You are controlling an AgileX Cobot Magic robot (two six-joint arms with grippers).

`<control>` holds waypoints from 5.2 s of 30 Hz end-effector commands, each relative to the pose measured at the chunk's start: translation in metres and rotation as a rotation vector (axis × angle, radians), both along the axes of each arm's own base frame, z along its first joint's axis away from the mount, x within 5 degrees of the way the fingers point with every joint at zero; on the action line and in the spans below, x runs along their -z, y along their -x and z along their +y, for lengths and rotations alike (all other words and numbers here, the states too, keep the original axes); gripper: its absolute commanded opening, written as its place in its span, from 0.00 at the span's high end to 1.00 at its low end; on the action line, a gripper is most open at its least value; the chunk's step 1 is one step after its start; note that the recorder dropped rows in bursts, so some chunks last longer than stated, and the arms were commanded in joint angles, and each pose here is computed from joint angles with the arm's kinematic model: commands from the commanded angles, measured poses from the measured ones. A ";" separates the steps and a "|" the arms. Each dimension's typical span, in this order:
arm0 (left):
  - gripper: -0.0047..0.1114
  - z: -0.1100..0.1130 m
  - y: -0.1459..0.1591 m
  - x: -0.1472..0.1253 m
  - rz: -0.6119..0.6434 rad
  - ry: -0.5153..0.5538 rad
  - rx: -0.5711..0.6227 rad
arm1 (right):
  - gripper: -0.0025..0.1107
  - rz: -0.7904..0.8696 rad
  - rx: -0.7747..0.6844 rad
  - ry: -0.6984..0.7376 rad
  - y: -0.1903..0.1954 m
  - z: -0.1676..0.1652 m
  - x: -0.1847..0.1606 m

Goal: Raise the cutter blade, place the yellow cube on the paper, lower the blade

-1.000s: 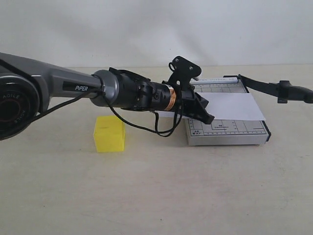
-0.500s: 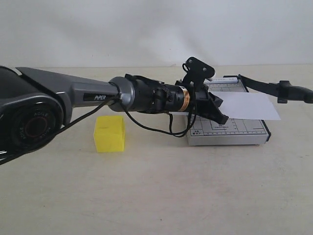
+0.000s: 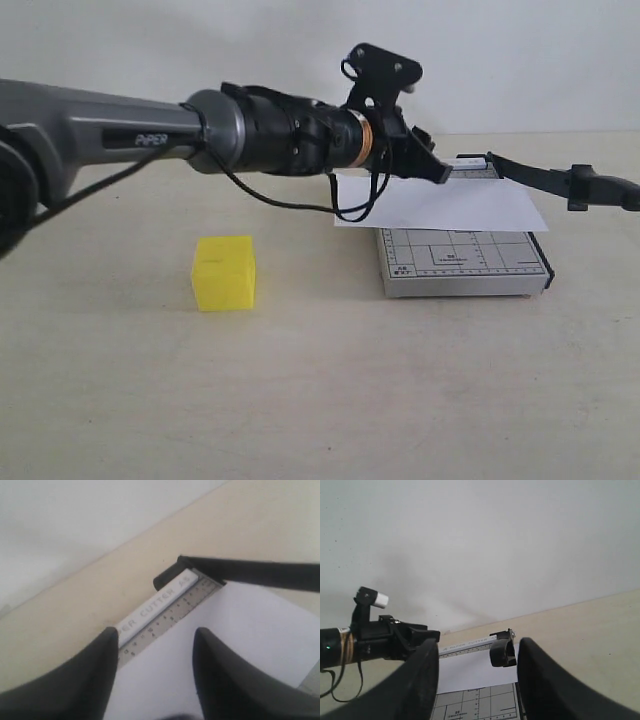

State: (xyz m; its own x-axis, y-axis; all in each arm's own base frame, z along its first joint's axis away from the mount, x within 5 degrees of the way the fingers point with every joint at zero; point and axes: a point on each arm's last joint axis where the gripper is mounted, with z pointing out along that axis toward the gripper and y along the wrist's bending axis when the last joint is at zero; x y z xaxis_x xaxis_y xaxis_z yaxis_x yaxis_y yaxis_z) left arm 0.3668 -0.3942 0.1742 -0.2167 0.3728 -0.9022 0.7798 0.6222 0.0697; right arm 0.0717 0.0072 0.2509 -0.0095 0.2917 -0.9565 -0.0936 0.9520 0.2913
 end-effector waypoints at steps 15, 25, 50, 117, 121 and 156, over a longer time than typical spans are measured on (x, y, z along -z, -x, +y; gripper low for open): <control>0.52 0.011 0.021 0.036 0.097 -0.085 0.015 | 0.56 -0.001 0.000 0.013 0.000 0.000 0.001; 0.52 -0.005 0.006 0.041 0.066 -0.053 0.011 | 0.56 -0.001 0.000 0.013 0.000 0.000 0.001; 0.52 -0.014 -0.005 0.070 0.067 -0.064 0.016 | 0.56 -0.006 0.005 0.013 0.000 0.000 0.000; 0.52 -0.028 0.015 0.052 0.016 -0.131 -0.098 | 0.56 0.003 -0.006 0.014 0.000 0.000 0.001; 0.52 -0.021 0.009 0.046 -0.018 -0.161 -0.124 | 0.56 0.003 -0.006 0.014 0.000 0.000 0.001; 0.52 -0.037 0.024 0.079 0.106 -0.088 -0.023 | 0.56 0.001 -0.006 0.013 0.001 0.000 0.001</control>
